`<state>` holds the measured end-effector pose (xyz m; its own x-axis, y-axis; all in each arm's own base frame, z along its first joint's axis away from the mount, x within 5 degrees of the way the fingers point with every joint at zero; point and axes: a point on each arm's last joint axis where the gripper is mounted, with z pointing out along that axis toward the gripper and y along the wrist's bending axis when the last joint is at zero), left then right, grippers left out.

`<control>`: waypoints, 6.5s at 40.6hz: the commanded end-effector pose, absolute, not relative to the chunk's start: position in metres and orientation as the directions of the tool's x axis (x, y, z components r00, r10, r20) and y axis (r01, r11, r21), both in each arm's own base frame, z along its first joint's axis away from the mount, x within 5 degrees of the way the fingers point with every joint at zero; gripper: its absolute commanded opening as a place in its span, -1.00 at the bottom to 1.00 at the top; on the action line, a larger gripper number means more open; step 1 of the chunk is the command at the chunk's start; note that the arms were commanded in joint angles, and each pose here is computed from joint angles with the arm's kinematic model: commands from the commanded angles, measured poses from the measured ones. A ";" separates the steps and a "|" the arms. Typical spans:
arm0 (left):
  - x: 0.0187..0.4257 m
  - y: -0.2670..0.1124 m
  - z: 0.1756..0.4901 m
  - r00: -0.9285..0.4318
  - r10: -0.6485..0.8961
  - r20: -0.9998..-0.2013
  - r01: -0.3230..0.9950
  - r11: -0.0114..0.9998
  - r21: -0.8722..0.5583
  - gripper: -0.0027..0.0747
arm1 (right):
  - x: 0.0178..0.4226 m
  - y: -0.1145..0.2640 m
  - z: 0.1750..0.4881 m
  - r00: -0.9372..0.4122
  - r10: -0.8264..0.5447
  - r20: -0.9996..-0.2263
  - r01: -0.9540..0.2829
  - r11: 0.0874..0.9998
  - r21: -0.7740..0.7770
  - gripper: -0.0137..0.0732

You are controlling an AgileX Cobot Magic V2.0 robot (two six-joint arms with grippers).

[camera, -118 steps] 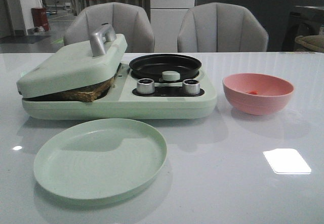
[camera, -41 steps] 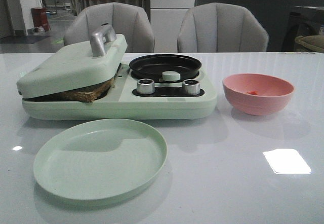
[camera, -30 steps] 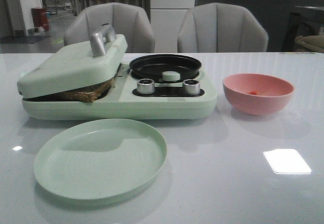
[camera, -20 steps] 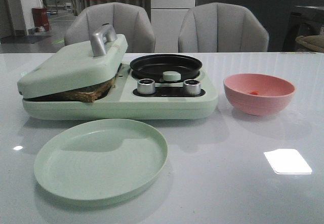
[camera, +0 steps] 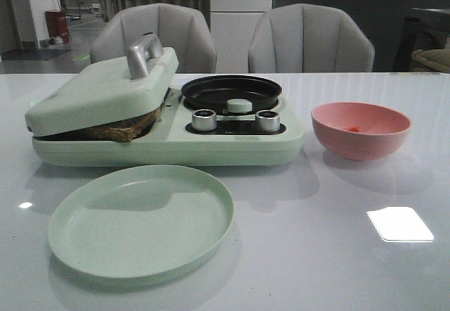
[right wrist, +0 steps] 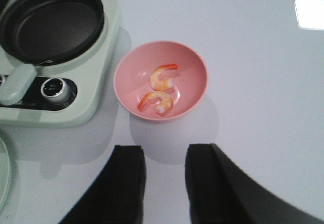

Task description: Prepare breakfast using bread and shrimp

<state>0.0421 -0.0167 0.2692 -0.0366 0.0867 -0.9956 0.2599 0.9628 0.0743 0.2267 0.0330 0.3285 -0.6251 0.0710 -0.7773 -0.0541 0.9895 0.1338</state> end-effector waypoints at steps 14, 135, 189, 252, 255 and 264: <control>0.042 -0.015 0.284 0.045 0.040 -0.998 0.245 0.968 0.050 -0.84 | 0.334 -0.002 0.309 -0.769 0.126 -0.626 -0.025 0.973 0.228 0.12; 0.041 -0.015 0.285 0.053 0.039 -0.998 0.245 0.968 0.051 -0.84 | 0.455 0.155 0.305 0.036 -0.088 -0.995 -0.200 0.975 -0.093 -0.72; 0.041 -0.015 0.285 0.053 0.039 -0.998 0.245 0.968 0.051 -0.84 | 0.448 0.161 0.272 0.614 -0.501 -0.610 0.114 0.821 -0.560 -0.72; 0.041 -0.015 0.285 0.053 0.039 -0.998 0.245 0.968 0.051 -0.84 | 0.384 -0.004 0.259 -0.829 0.048 -0.557 -0.037 0.989 0.141 -0.72; 0.041 -0.015 0.285 0.053 0.039 -0.998 0.245 0.968 0.051 -0.84 | 0.378 -0.009 0.242 -0.839 0.068 -0.539 -0.022 0.987 0.158 -0.72; 0.041 -0.015 0.285 0.053 0.039 -0.998 0.245 0.968 0.051 -0.84 | 0.378 -0.008 0.217 -0.861 0.089 -0.501 -0.003 0.984 0.180 -0.72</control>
<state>0.0415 -0.0167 0.2694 -0.0332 0.0837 -0.9959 0.2603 0.9628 0.0722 0.3722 -0.0085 0.1967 -0.9098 0.0727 -0.4087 0.0001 0.9846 0.1751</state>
